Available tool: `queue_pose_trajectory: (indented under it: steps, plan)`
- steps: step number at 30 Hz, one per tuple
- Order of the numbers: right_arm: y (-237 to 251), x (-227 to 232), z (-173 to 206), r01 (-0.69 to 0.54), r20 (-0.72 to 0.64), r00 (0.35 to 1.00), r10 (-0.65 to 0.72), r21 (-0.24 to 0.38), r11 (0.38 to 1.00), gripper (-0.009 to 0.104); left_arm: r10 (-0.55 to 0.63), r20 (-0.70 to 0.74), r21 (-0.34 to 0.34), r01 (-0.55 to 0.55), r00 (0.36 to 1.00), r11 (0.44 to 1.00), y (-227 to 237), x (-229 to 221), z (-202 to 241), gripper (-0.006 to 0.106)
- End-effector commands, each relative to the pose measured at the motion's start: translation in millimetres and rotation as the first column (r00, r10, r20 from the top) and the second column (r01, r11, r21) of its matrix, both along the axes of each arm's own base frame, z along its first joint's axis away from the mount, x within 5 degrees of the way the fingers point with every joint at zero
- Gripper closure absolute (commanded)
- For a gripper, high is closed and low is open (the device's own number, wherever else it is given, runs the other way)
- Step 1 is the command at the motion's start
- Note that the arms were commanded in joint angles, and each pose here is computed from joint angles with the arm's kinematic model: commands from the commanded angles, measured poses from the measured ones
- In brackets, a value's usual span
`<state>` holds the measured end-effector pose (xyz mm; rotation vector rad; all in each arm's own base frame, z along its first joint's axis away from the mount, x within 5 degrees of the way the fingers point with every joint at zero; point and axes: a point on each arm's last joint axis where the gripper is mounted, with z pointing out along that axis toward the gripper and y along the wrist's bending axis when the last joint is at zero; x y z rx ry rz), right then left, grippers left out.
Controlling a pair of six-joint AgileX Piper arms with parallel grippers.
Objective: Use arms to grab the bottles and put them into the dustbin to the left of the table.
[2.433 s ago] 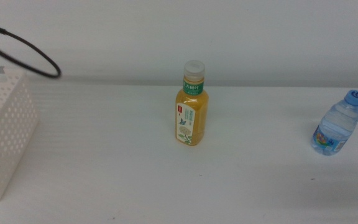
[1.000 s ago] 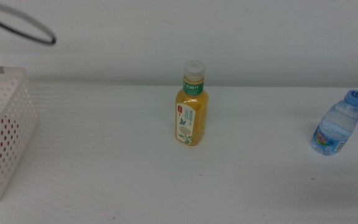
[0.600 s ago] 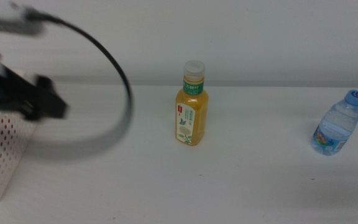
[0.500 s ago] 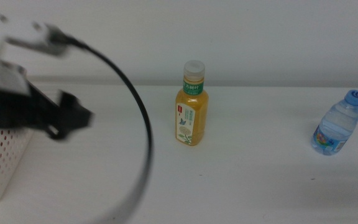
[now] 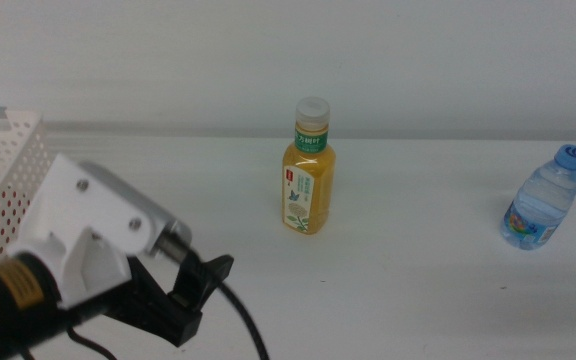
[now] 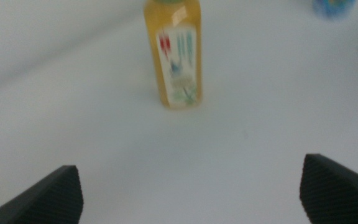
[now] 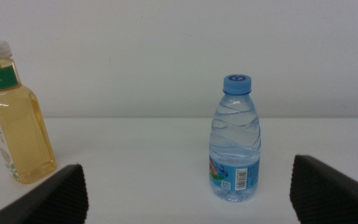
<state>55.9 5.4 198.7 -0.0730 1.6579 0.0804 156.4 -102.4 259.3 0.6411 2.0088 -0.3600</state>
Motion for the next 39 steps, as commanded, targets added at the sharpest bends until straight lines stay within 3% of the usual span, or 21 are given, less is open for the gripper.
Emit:
queue_pose_trajectory:
  steps: [1, 5, 9, 15, 28, 39]
  plan:
    - [-0.7, -1.1, -11.4, 0.009, 0.008, 1.000, -0.009, -0.014, 1.000, 0.009, 0.041, 0.125, -0.086, -0.030, 0.991, 0.996, -0.5, -0.2, -5.8, 0.007]
    - [-0.7, -1.1, -11.4, 0.009, 0.008, 1.000, -0.009, -0.014, 1.000, 0.009, 0.095, 0.120, -0.166, -0.074, 0.988, 0.983, 1.2, -2.3, -27.4, 0.007]
    - [-0.7, -1.1, -11.4, 0.009, 0.008, 1.000, -0.009, -0.014, 1.000, 0.009, 0.098, 0.111, -0.163, -0.079, 0.989, 0.983, -2.1, 2.7, -34.6, 0.007]
    - [-0.7, -1.1, -11.4, 0.009, 0.008, 1.000, -0.009, -0.014, 1.000, 0.009, 0.127, 0.222, -0.229, -0.075, 0.967, 0.970, -2.8, 7.6, -24.0, 0.007]
    - [-0.7, -1.1, -11.4, 0.009, 0.008, 1.000, -0.009, -0.014, 1.000, 0.009, 0.145, 0.162, -0.217, -0.108, 0.976, 0.970, -7.9, 16.8, -39.0, 0.011]
    - [-0.7, -1.1, -11.4, 0.009, 0.008, 1.000, -0.009, -0.014, 1.000, 0.009, 0.086, 0.115, -0.255, -0.055, 0.990, 0.965, -52.6, 67.2, -71.7, 0.011]
